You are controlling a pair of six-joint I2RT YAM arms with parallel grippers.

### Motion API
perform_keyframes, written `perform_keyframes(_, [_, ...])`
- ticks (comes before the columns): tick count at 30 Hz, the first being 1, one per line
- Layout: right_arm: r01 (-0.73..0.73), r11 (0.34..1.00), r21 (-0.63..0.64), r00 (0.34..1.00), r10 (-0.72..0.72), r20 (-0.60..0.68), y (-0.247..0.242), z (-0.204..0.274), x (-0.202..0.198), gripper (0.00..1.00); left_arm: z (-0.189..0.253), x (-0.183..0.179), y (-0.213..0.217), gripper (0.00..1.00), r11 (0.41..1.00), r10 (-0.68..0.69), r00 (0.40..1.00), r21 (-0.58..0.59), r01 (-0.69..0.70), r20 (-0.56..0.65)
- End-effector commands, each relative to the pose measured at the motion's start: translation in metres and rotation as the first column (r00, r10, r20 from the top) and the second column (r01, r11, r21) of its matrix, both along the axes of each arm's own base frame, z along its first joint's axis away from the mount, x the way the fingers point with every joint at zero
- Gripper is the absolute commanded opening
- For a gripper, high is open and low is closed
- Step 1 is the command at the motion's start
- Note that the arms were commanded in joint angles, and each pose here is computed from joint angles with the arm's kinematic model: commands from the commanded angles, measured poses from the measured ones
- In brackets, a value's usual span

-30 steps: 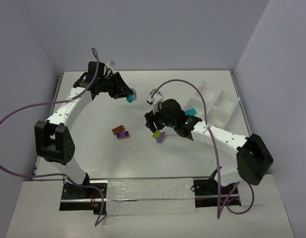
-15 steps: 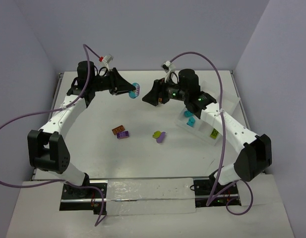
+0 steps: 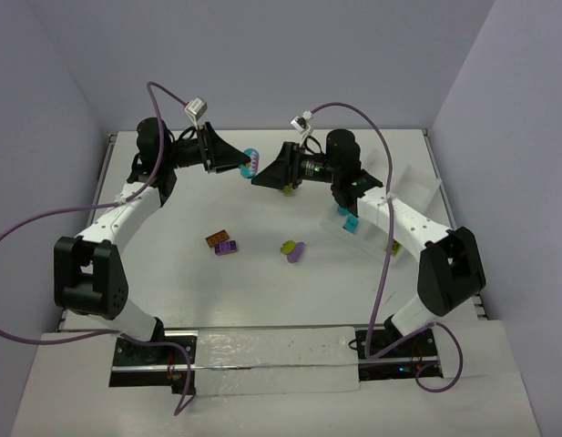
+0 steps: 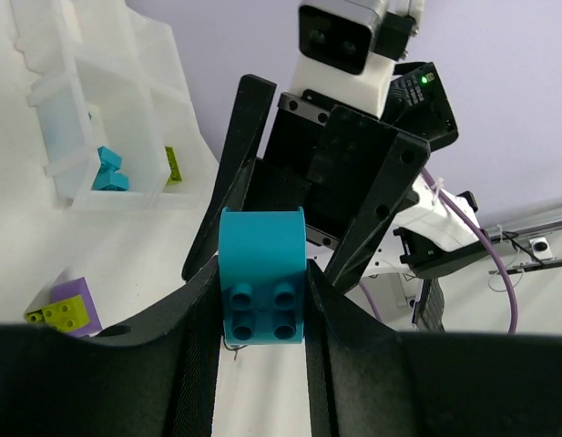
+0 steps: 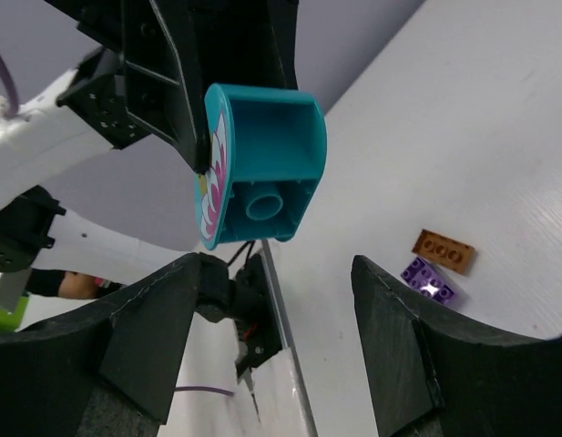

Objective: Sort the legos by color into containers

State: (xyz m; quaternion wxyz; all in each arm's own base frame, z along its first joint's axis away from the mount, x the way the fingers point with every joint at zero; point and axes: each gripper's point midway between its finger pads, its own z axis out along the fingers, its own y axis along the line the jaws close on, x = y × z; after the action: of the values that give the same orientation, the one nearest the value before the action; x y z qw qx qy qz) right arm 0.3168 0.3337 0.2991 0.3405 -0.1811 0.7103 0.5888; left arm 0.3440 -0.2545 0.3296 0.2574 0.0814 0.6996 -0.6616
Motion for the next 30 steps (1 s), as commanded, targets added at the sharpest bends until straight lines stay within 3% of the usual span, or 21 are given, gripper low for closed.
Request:
perform_keyframes(1, [-0.075, 0.986, 0.150, 0.997, 0.071, 0.030, 0.005, 0.031, -0.003, 0.74, 0.028, -0.014, 0.004, 0.00, 0.999, -0.027, 0.993, -0.031, 0.030, 0.115])
perform_keyframes(10, [-0.127, 0.966, 0.224, 0.992, 0.119, 0.048, 0.008, 0.044, -0.007, 0.67, 0.024, -0.011, 0.003, 0.00, 0.999, -0.022, 0.994, -0.021, 0.024, 0.109])
perform_keyframes(17, [-0.132, 0.964, 0.229, 0.991, 0.122, 0.058, 0.009, 0.049, -0.003, 0.53, 0.025, -0.012, 0.003, 0.00, 0.999, -0.024, 0.994, -0.022, 0.026, 0.110])
perform_keyframes(23, [-0.142, 0.963, 0.227, 0.990, 0.133, 0.057, 0.011, 0.048, -0.005, 0.47, 0.026, -0.015, 0.004, 0.00, 0.999, -0.024, 0.993, -0.021, 0.026, 0.117])
perform_keyframes(30, [-0.151, 0.962, 0.229, 0.988, 0.140, 0.063, 0.014, 0.051, -0.006, 0.54, 0.024, -0.017, 0.005, 0.00, 0.999, -0.028, 0.993, -0.018, 0.030, 0.116])
